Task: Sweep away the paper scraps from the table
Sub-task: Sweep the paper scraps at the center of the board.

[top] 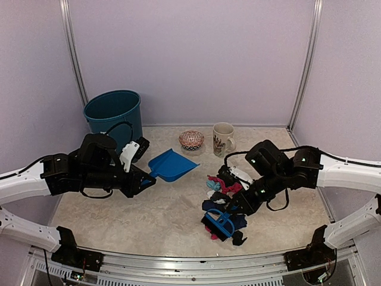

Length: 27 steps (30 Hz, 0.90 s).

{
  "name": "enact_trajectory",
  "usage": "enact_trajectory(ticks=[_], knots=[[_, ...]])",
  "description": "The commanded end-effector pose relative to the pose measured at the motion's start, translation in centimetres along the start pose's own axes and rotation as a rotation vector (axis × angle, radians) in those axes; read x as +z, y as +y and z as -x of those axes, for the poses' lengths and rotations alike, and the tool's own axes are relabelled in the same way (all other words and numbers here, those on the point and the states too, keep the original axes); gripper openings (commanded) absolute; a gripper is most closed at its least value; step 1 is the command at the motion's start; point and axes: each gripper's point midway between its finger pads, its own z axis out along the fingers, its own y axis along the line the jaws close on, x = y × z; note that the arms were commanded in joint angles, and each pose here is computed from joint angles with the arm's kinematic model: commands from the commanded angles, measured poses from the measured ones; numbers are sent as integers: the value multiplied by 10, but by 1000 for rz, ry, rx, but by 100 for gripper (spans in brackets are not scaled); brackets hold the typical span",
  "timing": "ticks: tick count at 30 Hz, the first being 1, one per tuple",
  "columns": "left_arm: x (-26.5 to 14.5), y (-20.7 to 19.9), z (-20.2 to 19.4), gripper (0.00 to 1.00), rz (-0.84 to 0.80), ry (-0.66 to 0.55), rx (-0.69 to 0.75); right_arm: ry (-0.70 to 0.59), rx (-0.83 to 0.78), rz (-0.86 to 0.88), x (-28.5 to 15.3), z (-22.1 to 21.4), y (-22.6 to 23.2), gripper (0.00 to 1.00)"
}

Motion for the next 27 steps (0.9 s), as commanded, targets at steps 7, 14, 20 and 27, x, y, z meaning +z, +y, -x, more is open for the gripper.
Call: enact_trajectory(ticks=[7,14,20,27], knots=[[4,-2,-18,0,-24,31,8,94,-124,-379,4,0,-64,0],[8,-2,-35,0,-44,67,-12,27,-113,-566,-17,16,-89,0],[21,-13,-61,0,-84,152,-22,-131,-113,-494,-47,47,-63,0],[36,-37,-90,0,-123,268,14,-278,-9,-624,-101,58,-80,0]])
